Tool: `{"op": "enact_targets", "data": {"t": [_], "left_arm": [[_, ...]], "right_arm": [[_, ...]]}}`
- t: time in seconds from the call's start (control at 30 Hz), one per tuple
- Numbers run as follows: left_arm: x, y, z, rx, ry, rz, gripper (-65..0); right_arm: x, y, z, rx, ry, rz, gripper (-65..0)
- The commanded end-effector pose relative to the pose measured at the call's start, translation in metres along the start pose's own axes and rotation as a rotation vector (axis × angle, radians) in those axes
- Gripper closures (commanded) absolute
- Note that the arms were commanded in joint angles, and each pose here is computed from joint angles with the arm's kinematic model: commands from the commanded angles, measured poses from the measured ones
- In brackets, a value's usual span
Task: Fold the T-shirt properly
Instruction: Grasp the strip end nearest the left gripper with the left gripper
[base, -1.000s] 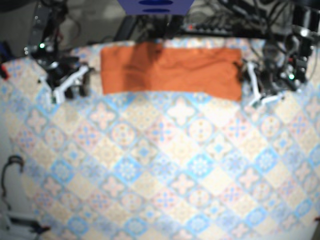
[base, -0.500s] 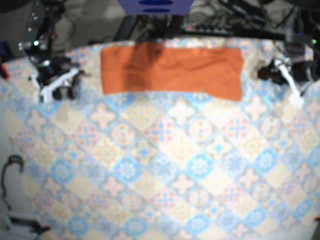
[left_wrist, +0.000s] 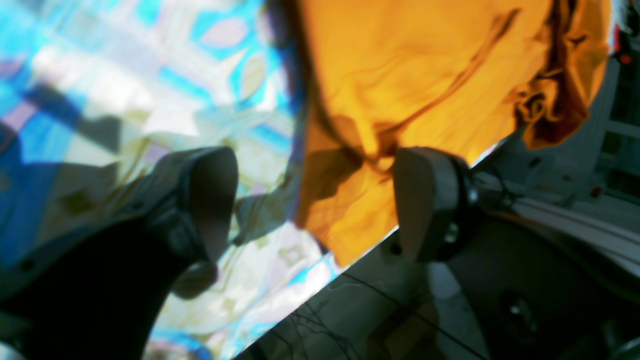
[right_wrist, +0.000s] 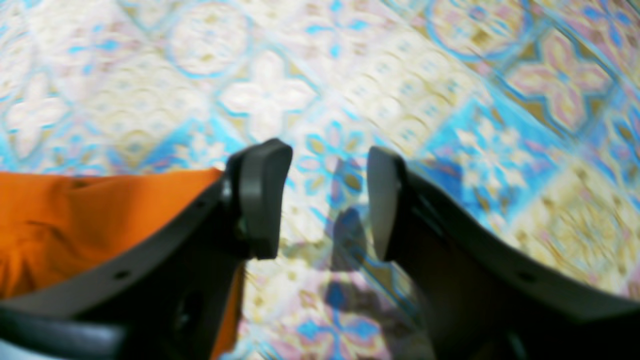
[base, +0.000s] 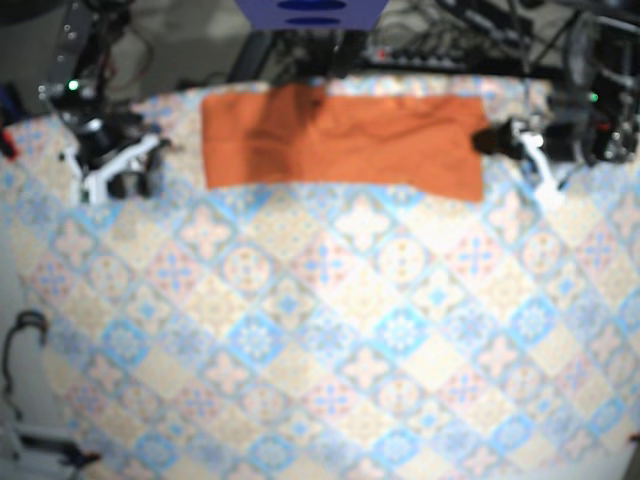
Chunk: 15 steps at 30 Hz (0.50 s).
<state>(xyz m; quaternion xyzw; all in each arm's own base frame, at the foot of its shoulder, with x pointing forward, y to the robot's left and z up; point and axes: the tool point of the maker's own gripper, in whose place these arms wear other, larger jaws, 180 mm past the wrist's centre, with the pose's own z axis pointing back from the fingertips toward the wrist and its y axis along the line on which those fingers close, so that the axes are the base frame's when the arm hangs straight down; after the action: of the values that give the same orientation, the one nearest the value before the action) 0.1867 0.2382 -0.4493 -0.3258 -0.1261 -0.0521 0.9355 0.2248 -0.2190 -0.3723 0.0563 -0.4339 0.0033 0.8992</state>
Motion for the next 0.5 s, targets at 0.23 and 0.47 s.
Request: {"op": "enact_targets", "data": {"t": [0.23, 0.47], "left_arm": [[0.014, -0.015, -0.013, -0.04, 0.011, -0.052, -47.8], [0.006, -0.026, -0.027, -0.072, 0.049, -0.064, -47.7]], "right_arm": [[0.012, 0.0, 0.002, 0.006, -0.044, 0.009, -27.0], [0.012, 0.001, 0.002, 0.008, -0.044, 0.01, -27.0]]}}
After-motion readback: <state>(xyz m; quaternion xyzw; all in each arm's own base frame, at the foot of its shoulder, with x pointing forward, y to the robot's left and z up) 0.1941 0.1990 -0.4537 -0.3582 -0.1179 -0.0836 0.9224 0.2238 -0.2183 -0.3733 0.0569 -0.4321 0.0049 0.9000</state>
